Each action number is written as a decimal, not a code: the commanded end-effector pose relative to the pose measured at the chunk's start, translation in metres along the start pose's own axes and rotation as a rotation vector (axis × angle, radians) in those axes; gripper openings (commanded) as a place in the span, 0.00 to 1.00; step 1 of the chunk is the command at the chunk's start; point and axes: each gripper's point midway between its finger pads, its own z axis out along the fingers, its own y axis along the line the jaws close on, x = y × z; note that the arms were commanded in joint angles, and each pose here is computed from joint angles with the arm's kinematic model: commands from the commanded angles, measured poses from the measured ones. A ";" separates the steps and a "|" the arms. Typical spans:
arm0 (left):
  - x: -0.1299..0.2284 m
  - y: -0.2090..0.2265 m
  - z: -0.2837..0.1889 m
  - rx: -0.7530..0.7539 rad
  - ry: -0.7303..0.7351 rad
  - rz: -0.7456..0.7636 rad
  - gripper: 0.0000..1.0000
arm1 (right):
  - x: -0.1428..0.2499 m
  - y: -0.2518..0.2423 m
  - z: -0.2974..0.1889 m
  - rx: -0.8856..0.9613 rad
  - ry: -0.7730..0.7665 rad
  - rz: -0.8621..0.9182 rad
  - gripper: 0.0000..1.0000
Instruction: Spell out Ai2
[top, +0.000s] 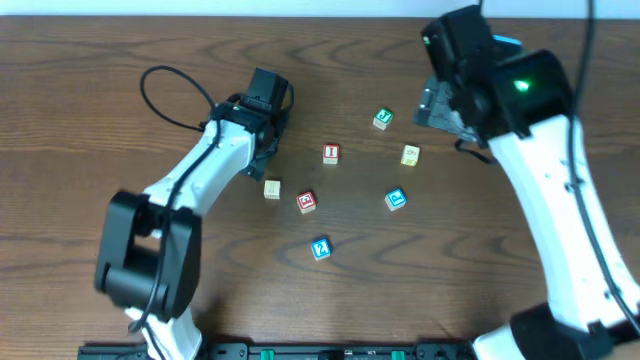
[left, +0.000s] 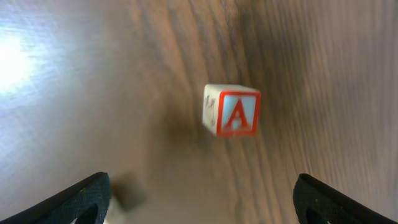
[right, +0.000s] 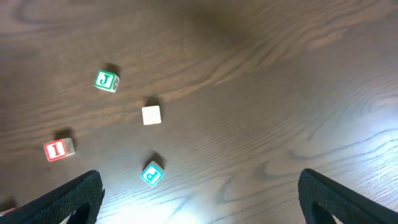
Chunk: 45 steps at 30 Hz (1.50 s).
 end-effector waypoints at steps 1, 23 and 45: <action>0.001 0.009 0.028 -0.042 -0.009 -0.009 0.94 | -0.003 -0.014 -0.016 -0.004 -0.036 -0.002 0.99; -0.020 -0.016 0.058 0.056 -0.092 0.013 0.75 | 0.007 -0.026 -0.023 0.014 -0.014 -0.019 0.99; -0.014 -0.010 0.075 0.023 -0.053 0.126 0.38 | 0.008 -0.027 -0.023 0.019 -0.007 -0.023 0.99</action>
